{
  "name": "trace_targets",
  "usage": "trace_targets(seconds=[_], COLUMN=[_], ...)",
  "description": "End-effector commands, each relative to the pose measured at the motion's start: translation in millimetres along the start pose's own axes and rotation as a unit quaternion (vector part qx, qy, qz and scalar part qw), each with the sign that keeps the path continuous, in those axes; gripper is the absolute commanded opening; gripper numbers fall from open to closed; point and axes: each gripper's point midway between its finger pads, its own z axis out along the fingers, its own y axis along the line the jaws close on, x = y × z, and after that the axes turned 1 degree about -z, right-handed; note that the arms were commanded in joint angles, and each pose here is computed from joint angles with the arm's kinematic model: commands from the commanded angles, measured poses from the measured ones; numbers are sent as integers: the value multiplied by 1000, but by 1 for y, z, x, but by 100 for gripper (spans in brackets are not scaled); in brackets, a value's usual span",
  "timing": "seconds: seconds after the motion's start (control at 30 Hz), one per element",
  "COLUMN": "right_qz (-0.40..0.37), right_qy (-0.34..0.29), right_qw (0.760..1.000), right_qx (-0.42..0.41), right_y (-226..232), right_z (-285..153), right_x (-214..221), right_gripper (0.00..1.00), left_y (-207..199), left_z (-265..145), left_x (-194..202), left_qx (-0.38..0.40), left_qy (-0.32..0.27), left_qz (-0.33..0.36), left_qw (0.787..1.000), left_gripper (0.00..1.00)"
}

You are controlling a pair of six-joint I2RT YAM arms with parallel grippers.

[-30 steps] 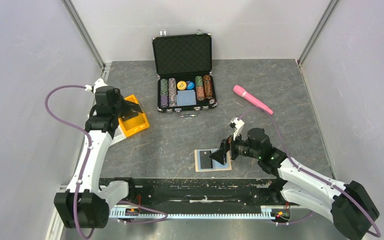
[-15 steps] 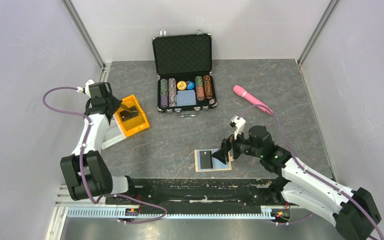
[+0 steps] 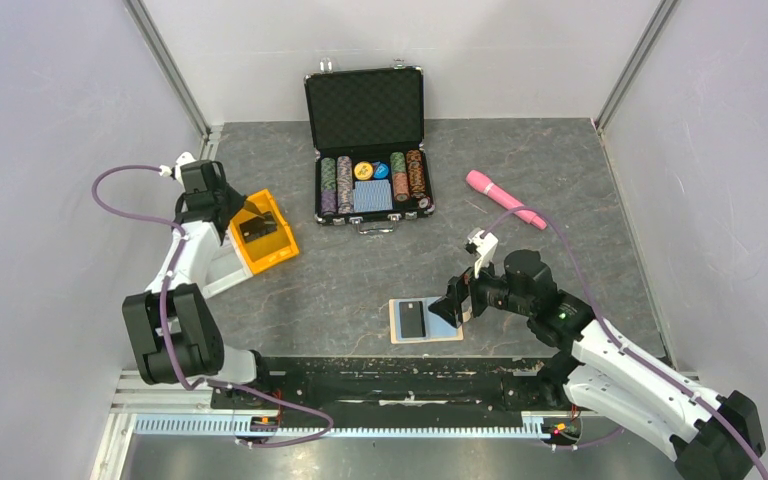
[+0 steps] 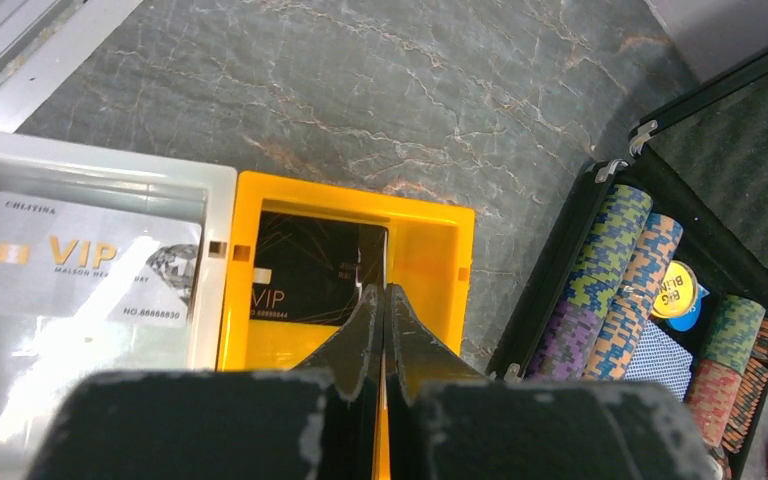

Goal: Take the credit cards out of the card holder
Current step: Place the credit card in the storage box.

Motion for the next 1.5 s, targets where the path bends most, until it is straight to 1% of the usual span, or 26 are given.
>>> trace_targets(seconds=[0.0,0.2,0.3,0.43,0.53,0.67,0.77,0.93,1.13,1.33,1.47], right_qz=[-24,-27,-28,-26,-25,-26,-25,-25,-17,1,6], right_qy=[-26,-19,-20,-14,-16,-19,-19,-19,-14,-21,-14], right_qw=[999,999,999,999,999,999,999,999,999,996,996], right_qx=[-2,6,10,15,13,16,17,16,25,88,83], right_y=[4,1,0,-3,-2,-2,-2,-1,-4,-27,-26], right_z=[-5,-4,-5,-4,-5,-7,-7,-7,-7,-7,-2], right_x=[-23,-20,-20,-16,-17,-19,-20,-20,-19,-14,-14], right_gripper=[98,98,98,98,98,98,98,98,98,98,98], left_y=[-12,-2,-2,-3,1,5,6,5,-6,-19,-21], left_z=[14,29,37,46,52,57,59,58,51,40,26], left_x=[-14,2,10,17,21,25,26,25,12,-2,-14], left_qx=[21,7,12,19,11,2,0,-3,12,19,-1], left_qy=[-12,11,25,34,41,48,51,52,41,46,65], left_qz=[30,44,49,52,57,60,60,56,48,50,54], left_qw=[999,999,998,998,997,997,997,997,998,998,996], left_gripper=[2,2,3,6,9,15,25,33,39,43,45])
